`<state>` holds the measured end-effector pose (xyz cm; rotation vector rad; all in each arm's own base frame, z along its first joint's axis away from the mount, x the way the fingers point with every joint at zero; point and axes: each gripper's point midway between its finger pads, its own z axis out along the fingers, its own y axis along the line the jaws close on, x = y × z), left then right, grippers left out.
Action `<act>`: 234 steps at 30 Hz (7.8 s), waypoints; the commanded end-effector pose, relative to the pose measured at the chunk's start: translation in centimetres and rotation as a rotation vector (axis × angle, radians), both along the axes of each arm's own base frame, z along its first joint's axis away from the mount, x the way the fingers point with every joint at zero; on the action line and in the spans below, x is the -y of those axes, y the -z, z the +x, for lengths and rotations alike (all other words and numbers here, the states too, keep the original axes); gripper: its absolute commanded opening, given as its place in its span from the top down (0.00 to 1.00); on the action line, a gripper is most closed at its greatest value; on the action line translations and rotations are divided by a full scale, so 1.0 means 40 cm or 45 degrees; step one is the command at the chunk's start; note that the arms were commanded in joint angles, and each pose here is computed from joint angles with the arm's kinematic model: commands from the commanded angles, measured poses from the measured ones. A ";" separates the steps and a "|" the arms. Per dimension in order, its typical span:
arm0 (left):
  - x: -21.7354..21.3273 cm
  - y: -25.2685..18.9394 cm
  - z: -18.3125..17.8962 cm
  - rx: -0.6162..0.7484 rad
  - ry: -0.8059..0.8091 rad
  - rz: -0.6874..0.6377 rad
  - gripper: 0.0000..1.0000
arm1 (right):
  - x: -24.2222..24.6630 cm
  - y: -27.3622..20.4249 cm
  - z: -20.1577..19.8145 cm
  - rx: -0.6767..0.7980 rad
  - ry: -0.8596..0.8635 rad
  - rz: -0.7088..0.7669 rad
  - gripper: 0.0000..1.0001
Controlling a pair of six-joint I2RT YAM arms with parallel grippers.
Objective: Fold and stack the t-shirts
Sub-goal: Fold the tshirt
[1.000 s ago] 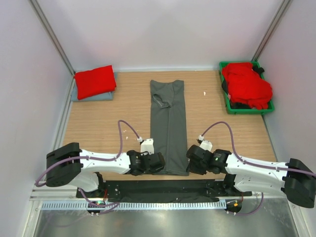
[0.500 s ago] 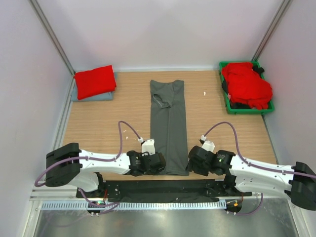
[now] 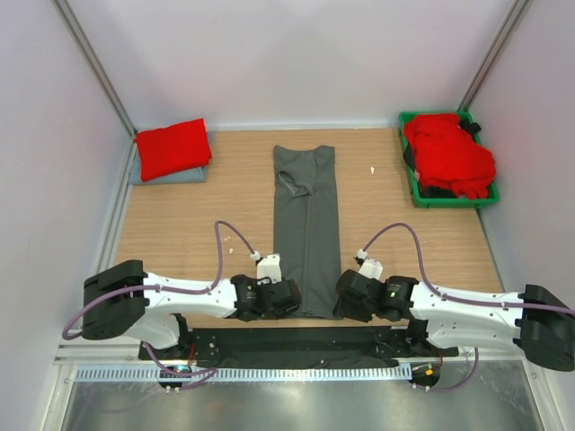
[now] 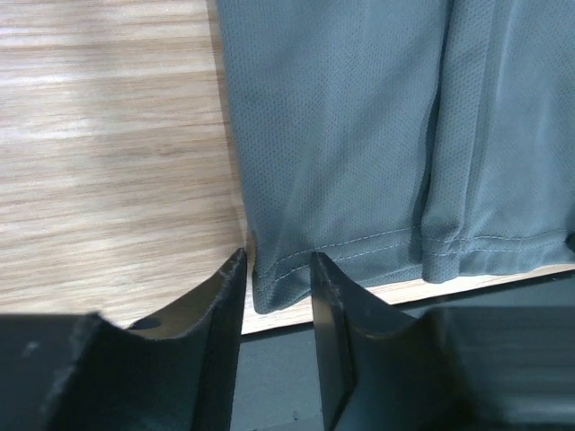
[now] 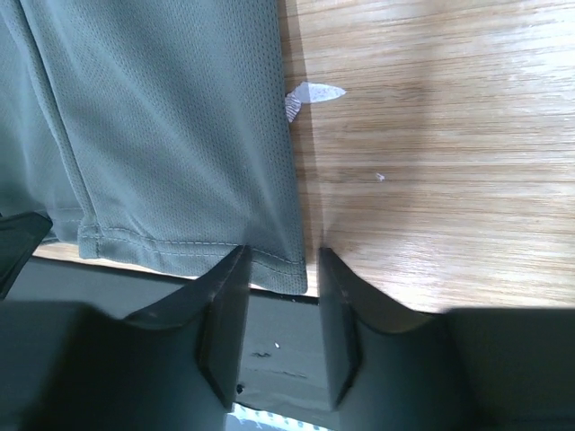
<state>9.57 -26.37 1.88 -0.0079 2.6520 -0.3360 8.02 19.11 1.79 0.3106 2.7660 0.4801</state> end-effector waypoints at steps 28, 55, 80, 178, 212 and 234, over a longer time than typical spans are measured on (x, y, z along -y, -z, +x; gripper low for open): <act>-0.020 -0.134 -0.024 0.126 0.022 0.073 1.00 | -0.042 -0.138 0.065 0.255 0.009 -0.128 0.99; 0.011 -0.241 0.323 0.095 0.032 0.150 1.00 | -0.038 -0.296 0.416 0.385 0.043 -0.320 0.99; -0.005 -0.183 0.542 -0.006 0.019 0.253 1.00 | -0.028 -0.235 0.608 0.329 -0.012 -0.380 0.99; -0.406 -0.440 0.574 0.369 -0.104 0.649 0.36 | -0.165 -0.326 0.869 0.371 -0.136 -0.564 0.59; -0.115 -0.203 0.457 0.025 -0.045 -0.059 0.41 | -0.050 -0.038 0.456 0.151 -0.223 -0.314 0.53; -0.078 -0.120 0.424 0.017 -0.189 -0.209 0.43 | 0.034 -0.114 0.412 0.219 -0.092 0.010 0.34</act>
